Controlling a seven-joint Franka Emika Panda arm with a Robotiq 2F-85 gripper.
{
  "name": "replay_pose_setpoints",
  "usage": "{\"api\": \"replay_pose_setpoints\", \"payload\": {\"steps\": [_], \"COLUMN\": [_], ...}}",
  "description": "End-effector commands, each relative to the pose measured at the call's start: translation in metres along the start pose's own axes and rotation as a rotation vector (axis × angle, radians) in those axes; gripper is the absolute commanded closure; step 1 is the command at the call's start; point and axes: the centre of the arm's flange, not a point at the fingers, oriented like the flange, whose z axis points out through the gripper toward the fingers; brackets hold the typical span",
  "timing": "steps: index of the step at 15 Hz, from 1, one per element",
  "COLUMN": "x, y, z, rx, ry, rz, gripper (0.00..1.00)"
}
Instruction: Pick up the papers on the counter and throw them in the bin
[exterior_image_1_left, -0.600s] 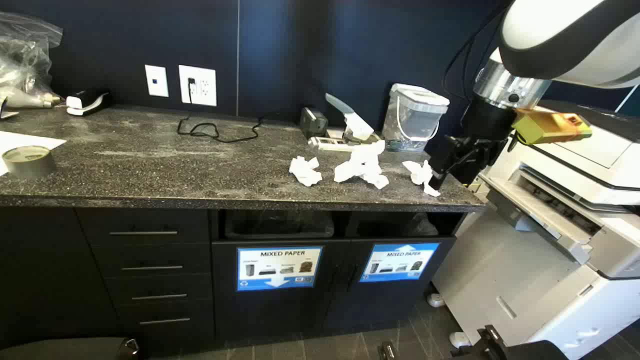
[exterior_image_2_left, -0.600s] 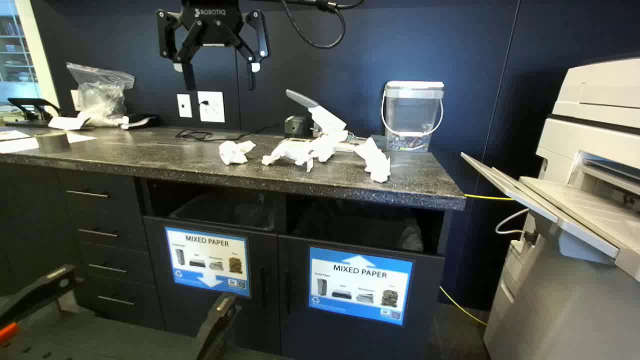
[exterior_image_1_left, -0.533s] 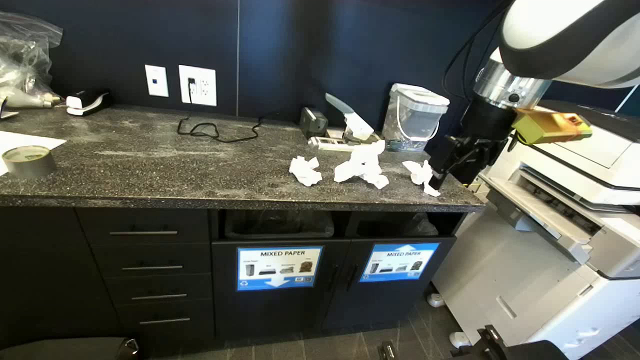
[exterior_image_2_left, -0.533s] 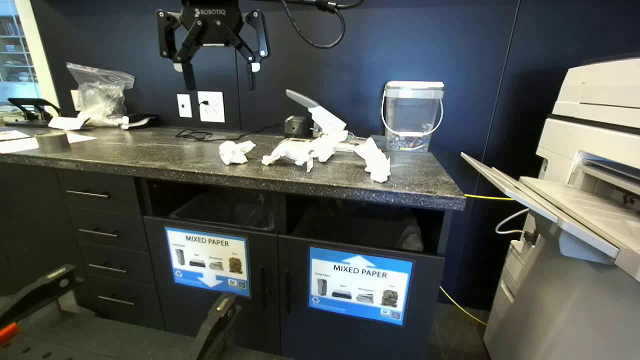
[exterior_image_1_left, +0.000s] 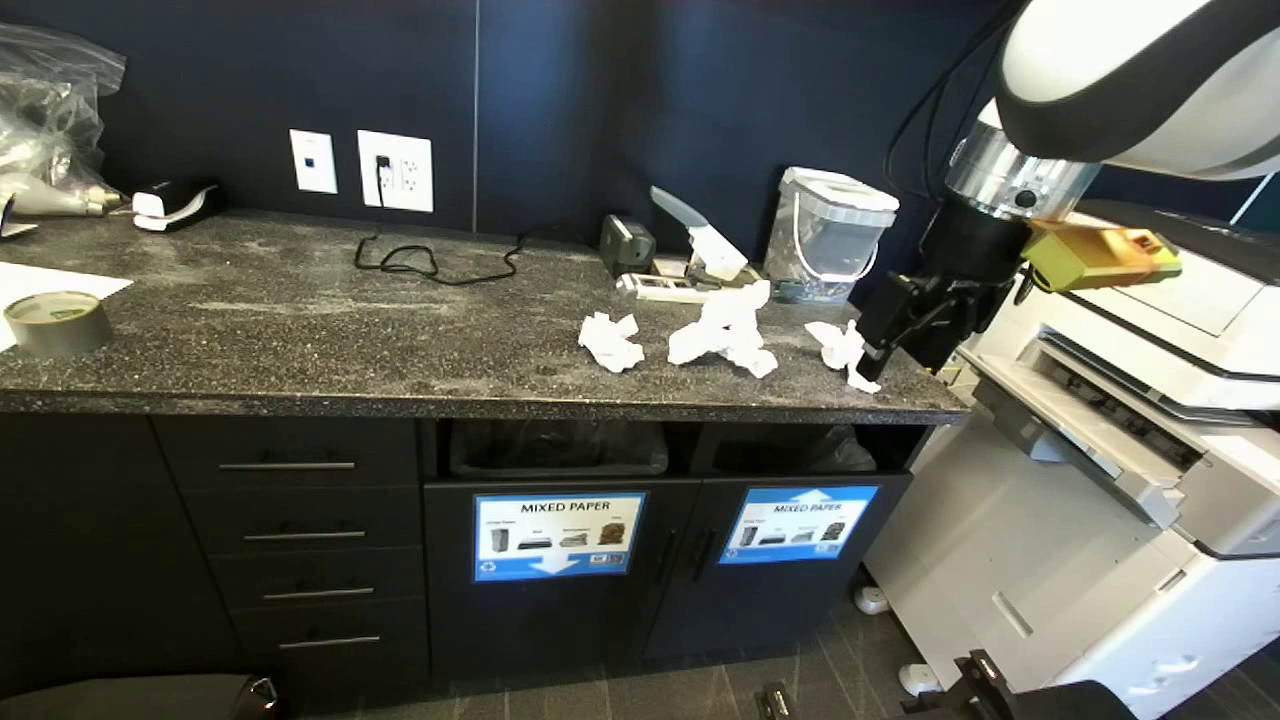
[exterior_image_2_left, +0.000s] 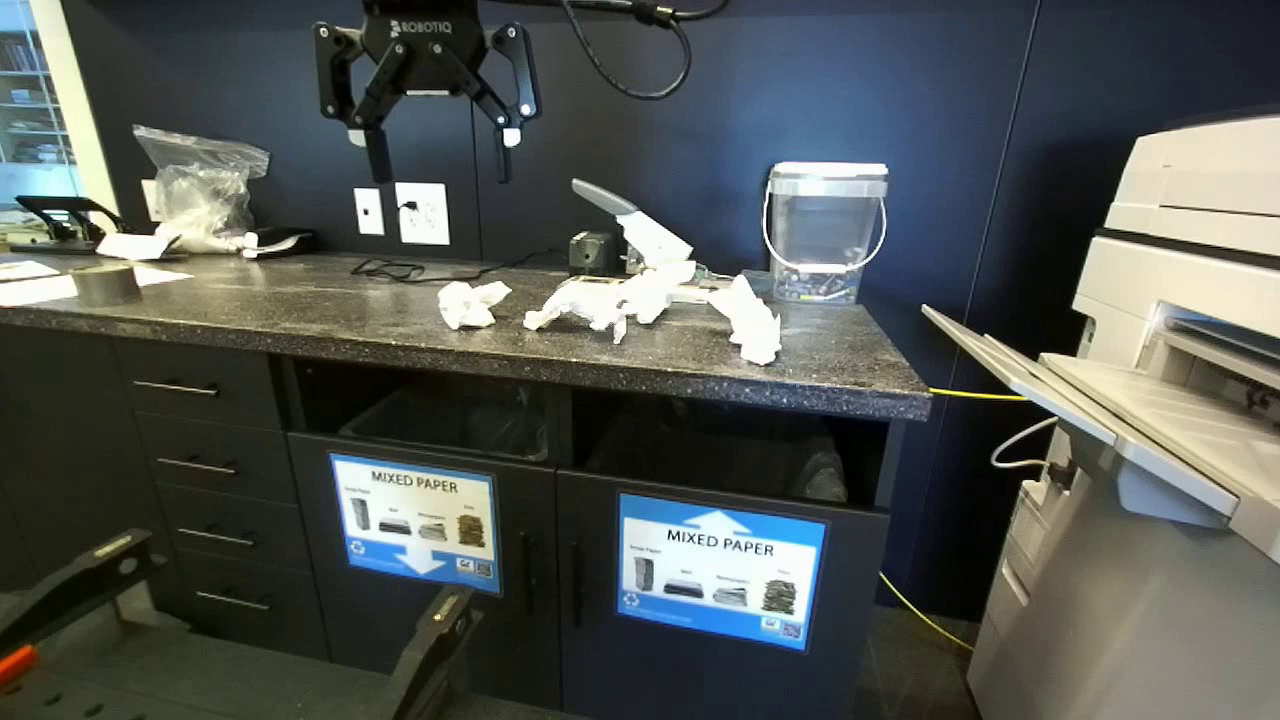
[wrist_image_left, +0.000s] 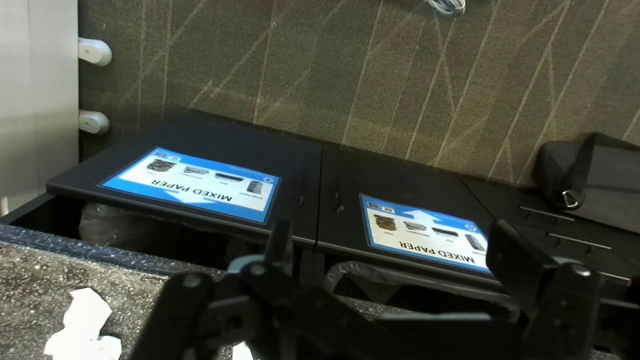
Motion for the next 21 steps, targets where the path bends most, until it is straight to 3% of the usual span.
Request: {"api": "replay_pose_setpoints", "payload": {"steps": [1, 6, 11, 21], "x": [0.011, 0.03, 0.05, 0.111], "y": [0.011, 0.052, 0.12, 0.238], "z": [0.018, 0.055, 0.091, 0.157], "rx": [-0.032, -0.09, -0.14, -0.107], "ry": [0.028, 0.075, 0.144, 0.251], "rz": [0.015, 0.039, 0.068, 0.031], "gripper": [0.0, 0.0, 0.0, 0.0]}}
